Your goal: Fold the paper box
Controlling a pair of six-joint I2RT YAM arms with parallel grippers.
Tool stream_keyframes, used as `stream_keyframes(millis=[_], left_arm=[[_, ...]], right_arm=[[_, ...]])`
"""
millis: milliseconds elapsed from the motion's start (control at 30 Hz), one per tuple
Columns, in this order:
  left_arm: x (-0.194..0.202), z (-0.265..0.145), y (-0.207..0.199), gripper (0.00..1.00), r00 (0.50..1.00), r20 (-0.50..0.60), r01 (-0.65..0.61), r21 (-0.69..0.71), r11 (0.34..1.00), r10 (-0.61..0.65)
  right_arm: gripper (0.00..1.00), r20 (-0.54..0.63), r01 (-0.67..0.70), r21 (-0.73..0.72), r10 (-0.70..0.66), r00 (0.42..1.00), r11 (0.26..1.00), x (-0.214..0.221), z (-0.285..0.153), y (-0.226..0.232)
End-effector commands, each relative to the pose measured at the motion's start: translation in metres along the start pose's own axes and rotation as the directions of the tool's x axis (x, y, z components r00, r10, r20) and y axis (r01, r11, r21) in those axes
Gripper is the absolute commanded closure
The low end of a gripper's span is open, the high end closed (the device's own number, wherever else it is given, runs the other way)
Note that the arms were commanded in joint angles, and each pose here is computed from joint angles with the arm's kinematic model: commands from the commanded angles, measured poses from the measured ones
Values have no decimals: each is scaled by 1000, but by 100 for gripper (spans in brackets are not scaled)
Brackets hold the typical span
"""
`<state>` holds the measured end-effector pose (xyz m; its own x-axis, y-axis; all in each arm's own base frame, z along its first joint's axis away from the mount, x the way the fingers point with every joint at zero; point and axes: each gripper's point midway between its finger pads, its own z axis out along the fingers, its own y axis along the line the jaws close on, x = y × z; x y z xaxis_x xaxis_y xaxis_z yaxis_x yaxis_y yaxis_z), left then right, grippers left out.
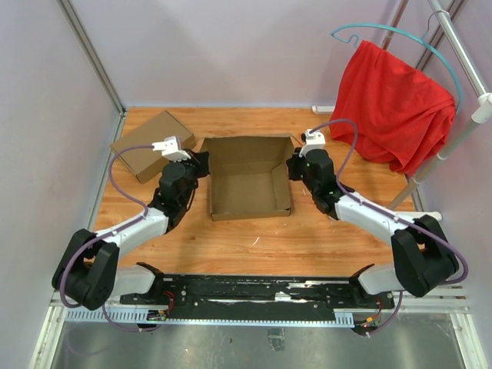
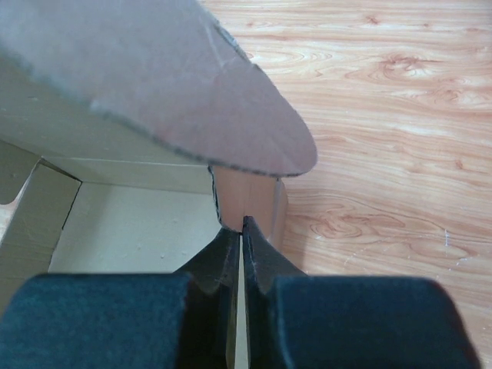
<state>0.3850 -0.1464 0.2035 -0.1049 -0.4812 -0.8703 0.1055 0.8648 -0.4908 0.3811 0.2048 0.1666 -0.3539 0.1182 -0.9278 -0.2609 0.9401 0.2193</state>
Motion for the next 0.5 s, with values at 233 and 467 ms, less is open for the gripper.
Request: stream_keyframes(millis=[233,467], left_arm=[[46,-33,8,100,992,-121,22,4,1000,-22],[75,-52,12,100,983,-181,11,2,1000,-11]], right_arm=[[99,-76,-10,-25,8,997,1000,45,-23,11],[99,-120,23,-5,-24,992,1000,76,-33,12]])
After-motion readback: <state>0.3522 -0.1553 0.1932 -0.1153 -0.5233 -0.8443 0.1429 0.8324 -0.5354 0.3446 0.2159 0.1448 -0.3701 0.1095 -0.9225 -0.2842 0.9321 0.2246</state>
